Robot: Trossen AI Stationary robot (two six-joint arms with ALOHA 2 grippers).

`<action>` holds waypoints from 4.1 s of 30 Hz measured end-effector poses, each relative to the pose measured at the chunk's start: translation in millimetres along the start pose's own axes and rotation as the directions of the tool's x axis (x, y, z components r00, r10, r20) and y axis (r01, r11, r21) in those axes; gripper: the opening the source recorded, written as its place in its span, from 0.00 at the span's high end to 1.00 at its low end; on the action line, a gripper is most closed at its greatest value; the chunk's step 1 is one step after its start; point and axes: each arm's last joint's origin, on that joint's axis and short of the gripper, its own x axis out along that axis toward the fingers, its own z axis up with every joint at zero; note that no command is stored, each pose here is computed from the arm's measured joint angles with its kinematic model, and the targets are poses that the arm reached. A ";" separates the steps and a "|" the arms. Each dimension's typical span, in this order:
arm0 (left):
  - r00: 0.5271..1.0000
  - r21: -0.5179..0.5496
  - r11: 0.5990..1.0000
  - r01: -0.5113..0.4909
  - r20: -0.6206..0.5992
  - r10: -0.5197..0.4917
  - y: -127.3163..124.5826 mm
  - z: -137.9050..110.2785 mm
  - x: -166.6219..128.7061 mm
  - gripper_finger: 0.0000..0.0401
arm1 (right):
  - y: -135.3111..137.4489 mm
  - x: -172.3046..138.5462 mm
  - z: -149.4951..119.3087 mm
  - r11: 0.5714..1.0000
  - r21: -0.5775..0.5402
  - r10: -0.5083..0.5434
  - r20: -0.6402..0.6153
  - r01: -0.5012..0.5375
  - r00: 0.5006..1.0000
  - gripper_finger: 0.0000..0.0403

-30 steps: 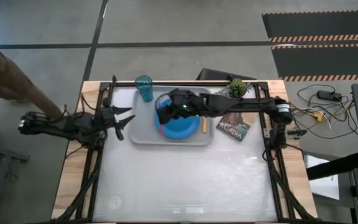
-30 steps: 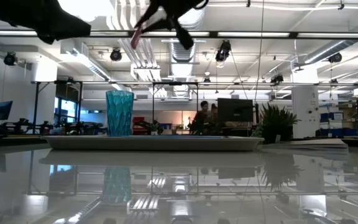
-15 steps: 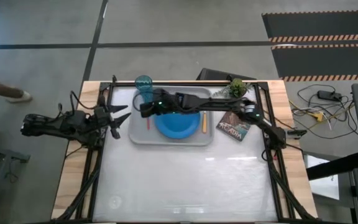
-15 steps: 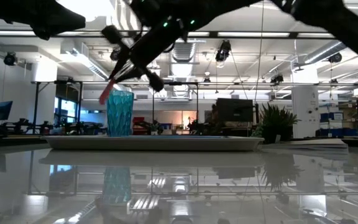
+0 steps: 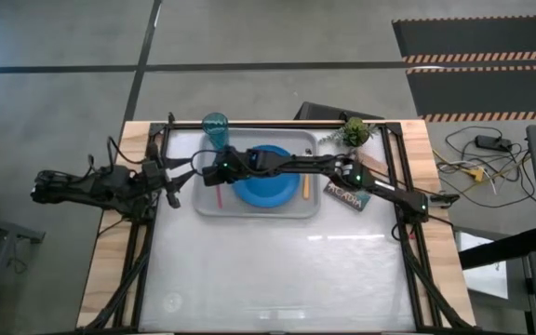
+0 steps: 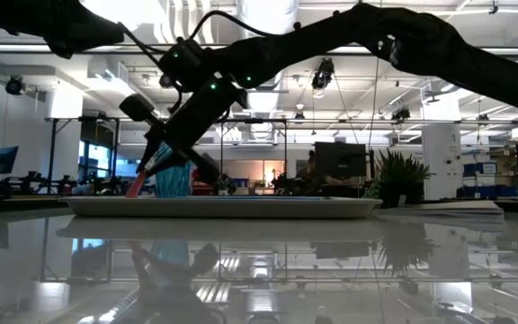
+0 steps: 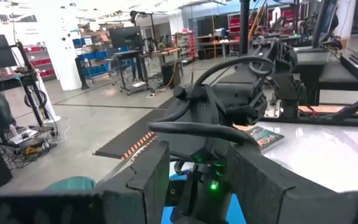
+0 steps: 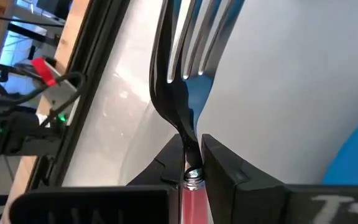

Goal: Pick and place plate/cup/fork/spoon on tray
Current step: Adjust the pink fork on the gray tray, then return to Home Position

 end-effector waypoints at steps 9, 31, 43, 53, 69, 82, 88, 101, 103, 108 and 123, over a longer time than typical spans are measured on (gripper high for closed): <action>1.000 0.012 1.000 0.001 -0.019 -0.001 -0.3 -2.1 0.2 0.64 | -6.7 2.6 2.8 0.999 0.010 -0.040 0.020 0.040 0.999 0.90; 0.996 -0.031 0.999 0.006 -0.085 -0.008 -6.1 -8.1 7.8 0.66 | 25.4 -40.8 2.0 0.967 -0.255 -0.014 -0.028 0.007 1.000 0.64; 0.936 -0.012 0.993 0.115 -0.334 -0.113 -34.3 -28.8 48.1 0.99 | 69.1 -109.3 -87.9 0.678 -0.708 -0.316 -0.036 0.199 0.948 0.97; 0.745 -0.072 0.994 0.080 -0.659 -0.107 -43.5 -84.1 91.6 1.00 | 103.3 -164.5 -161.0 0.509 -0.842 -0.326 0.006 0.181 0.945 0.98; 0.660 -0.062 0.998 -0.027 -0.751 -0.029 -37.2 -110.2 104.2 1.00 | 111.6 -212.3 -178.2 0.321 -0.926 -0.359 0.074 0.197 0.930 0.98; 0.717 -0.057 0.998 -0.029 -0.696 -0.019 -34.5 -115.0 111.5 1.00 | 100.6 -292.3 -169.0 0.306 -0.913 -0.296 0.179 0.271 0.938 0.98; 0.686 -0.040 0.999 -0.033 -0.727 -0.007 -35.0 -125.7 114.4 1.00 | 71.8 -330.0 -165.6 0.386 -0.898 -0.106 0.183 0.210 0.977 0.98; 0.646 -0.055 0.998 -0.007 -0.762 -0.037 -35.3 -129.1 111.1 1.00 | -11.7 -364.4 -165.8 0.440 -0.897 0.297 0.187 0.039 0.936 0.98; 0.641 -0.064 0.998 -0.021 -0.767 -0.036 -34.2 -126.9 108.4 1.00 | -21.6 -368.2 -165.7 0.464 -0.885 0.326 0.196 0.024 0.925 0.98; 0.652 -0.072 0.997 -0.027 -0.757 -0.037 -31.6 -119.4 103.5 1.00 | -36.7 -372.6 -166.2 0.500 -0.866 0.369 0.212 -0.001 0.905 0.98; 0.682 -0.055 0.997 -0.046 -0.731 -0.009 -25.8 -107.2 94.0 1.00 | -45.6 -363.2 -173.4 0.419 -0.908 0.404 0.173 -0.014 0.898 0.98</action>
